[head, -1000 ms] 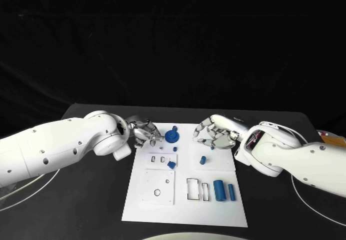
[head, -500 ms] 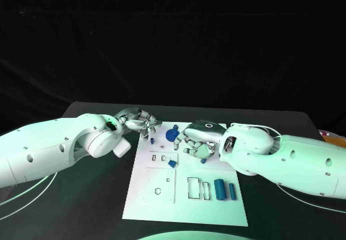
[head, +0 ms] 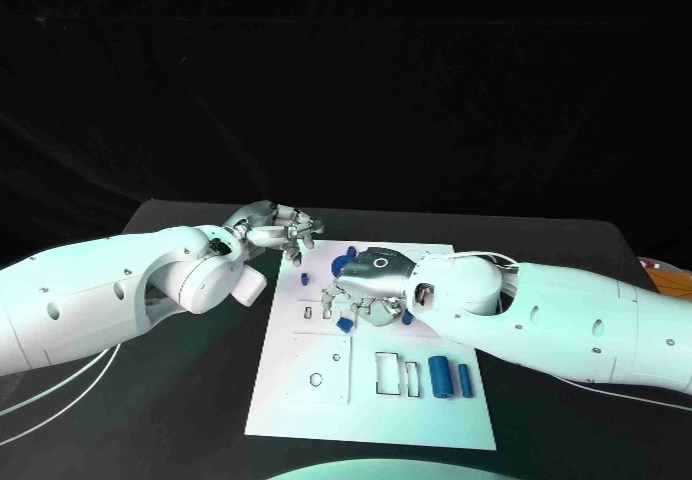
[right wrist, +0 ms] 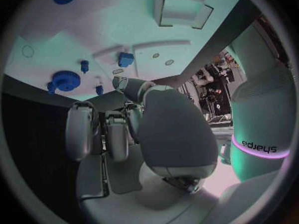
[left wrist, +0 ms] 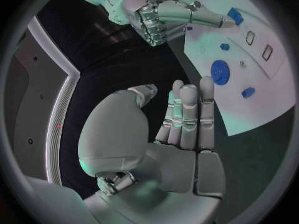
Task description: Assemble the parts on the task board
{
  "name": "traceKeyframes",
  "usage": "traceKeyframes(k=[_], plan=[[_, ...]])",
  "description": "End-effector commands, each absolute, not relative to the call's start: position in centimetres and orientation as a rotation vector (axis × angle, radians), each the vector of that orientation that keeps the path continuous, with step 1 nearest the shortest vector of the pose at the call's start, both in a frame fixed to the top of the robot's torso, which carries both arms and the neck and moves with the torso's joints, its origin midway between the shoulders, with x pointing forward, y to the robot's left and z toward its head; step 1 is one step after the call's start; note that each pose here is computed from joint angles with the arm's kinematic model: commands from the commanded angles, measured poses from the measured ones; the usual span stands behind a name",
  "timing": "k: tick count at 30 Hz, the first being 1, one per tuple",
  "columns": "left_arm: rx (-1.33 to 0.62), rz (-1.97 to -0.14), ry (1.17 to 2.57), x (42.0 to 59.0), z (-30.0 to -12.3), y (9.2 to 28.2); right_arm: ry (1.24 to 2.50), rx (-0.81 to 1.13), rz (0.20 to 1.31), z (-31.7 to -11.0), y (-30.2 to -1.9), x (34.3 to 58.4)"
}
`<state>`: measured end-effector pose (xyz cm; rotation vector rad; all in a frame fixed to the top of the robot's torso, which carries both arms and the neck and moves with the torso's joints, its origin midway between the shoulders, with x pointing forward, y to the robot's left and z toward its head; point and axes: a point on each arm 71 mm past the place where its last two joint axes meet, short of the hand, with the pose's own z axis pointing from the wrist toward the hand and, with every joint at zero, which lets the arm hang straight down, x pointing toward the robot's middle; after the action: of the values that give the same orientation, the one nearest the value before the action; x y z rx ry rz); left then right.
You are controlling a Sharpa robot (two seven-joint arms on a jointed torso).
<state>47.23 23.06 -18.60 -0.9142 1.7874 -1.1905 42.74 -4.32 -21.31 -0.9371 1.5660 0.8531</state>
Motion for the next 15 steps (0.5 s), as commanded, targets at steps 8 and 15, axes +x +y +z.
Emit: traceKeyframes(k=[8, 15], plan=[[-0.945, -1.224, 1.704, 47.35, -18.07, 23.17, 1.56, -1.123, 0.796, -22.3, -3.43, 42.23], [-0.948, -1.222, 1.702, 47.39, -18.02, 23.16, 1.572, -1.161, 0.781, -22.71, -3.29, 42.14]])
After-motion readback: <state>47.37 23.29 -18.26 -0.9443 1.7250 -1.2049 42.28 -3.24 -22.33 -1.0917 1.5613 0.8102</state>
